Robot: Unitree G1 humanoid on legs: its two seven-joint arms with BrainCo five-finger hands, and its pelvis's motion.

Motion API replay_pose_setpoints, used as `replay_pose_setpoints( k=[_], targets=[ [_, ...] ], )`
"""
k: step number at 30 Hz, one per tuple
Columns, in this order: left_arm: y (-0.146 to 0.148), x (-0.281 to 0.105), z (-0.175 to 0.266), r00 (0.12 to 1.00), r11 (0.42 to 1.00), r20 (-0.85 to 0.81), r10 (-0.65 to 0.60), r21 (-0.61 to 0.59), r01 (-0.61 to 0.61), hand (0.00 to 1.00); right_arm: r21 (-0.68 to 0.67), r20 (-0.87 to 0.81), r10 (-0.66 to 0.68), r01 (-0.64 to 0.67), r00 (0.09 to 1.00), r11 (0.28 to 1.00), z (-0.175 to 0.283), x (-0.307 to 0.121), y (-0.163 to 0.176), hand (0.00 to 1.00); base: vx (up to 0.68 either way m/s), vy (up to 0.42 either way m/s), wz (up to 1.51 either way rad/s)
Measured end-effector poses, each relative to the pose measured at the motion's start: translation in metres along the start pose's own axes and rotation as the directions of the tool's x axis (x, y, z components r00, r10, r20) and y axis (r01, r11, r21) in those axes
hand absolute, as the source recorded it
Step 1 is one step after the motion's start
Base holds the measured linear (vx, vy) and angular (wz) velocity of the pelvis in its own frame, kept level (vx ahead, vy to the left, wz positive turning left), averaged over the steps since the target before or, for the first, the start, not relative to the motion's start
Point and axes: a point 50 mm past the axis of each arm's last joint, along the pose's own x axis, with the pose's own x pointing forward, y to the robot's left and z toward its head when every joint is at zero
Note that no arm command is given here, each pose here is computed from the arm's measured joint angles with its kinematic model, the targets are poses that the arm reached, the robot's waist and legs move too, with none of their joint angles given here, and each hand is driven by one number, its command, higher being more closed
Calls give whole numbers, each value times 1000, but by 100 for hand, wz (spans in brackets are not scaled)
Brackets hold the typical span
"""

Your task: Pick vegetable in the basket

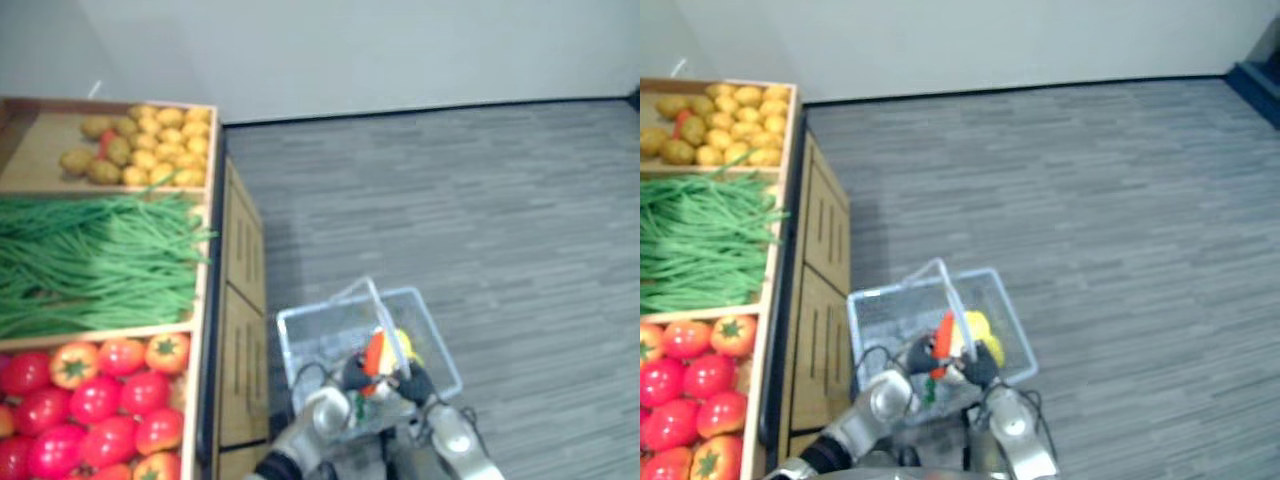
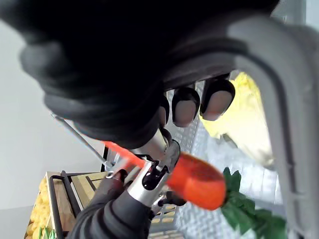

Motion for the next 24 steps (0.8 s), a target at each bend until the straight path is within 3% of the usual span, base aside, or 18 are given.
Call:
replay_pose_setpoints(
  k=[14, 19, 24],
  targets=[
    [3, -4, -19, 995, 999, -99, 28, -42, -33, 0, 111, -43, -128, 132, 991, 985, -12, -12, -22, 100, -12, 4, 6],
    [17, -9, -24, 985, 984, -125, 119, -115, -133, 0, 80, -243, -296, 323, 924, 943, -54, -21, -51, 100, 1, 6, 0],
    [36, -30, -69, 912, 905, -337, 234, -267, -330, 0, 15, -403, -503, 555, 765, 832, -84, -41, -88, 100, -3, 18, 1]
  ],
)
